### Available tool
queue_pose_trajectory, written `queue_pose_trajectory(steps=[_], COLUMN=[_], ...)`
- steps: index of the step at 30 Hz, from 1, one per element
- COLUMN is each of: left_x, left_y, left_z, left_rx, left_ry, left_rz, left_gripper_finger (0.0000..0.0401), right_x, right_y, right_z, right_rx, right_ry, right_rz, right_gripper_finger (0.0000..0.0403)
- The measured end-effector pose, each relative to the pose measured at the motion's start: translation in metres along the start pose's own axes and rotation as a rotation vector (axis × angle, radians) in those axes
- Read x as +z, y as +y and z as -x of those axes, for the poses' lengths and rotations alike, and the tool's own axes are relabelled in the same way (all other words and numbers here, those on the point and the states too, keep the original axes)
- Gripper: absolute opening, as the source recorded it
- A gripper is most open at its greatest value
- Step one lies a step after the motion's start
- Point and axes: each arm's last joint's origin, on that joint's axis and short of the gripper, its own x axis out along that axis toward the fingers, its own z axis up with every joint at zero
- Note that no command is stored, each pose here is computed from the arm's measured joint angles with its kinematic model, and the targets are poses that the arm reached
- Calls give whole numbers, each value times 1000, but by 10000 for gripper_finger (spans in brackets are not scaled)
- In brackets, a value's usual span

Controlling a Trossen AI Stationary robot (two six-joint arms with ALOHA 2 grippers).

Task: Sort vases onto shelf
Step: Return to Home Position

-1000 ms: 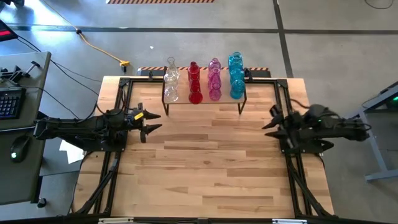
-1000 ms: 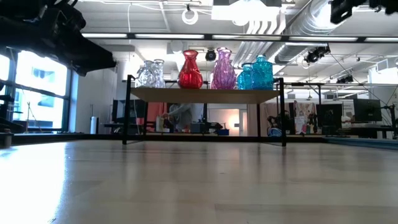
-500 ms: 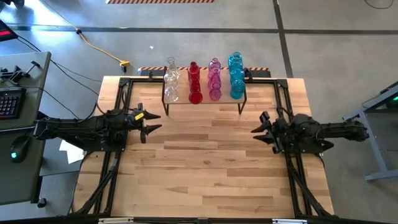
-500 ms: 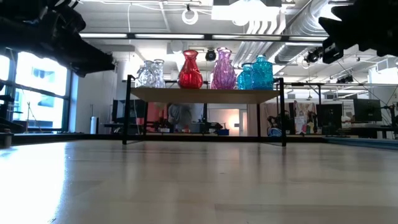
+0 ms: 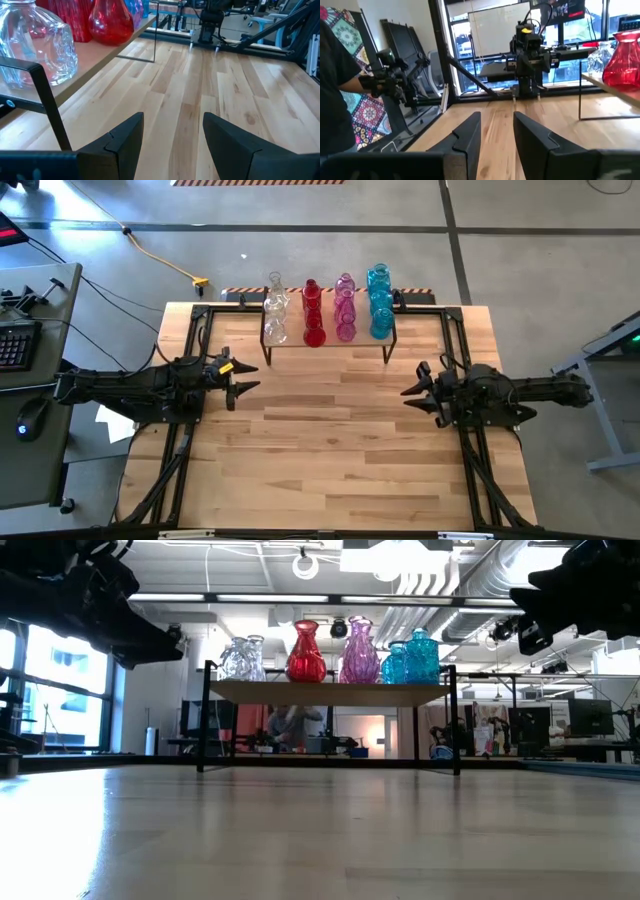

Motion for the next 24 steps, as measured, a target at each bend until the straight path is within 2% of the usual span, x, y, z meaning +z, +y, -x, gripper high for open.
queue_pose_trajectory(steps=[12, 18, 24], left_x=[-1, -23, -26], left_y=[0, 2, 2], left_z=[-1, -7, -7], left_rx=[6, -3, 0], left_ry=[-12, -82, -84], left_rz=[27, 62, 19], left_gripper_finger=[197, 197, 197], right_x=[-6, -8, -8], right_y=[-1, -1, -1], right_z=[0, 0, 0], right_rx=[-11, -13, -13], right_ry=[65, 77, 78], right_rz=[-14, -16, -16], right_gripper_finger=[103, 103, 103])
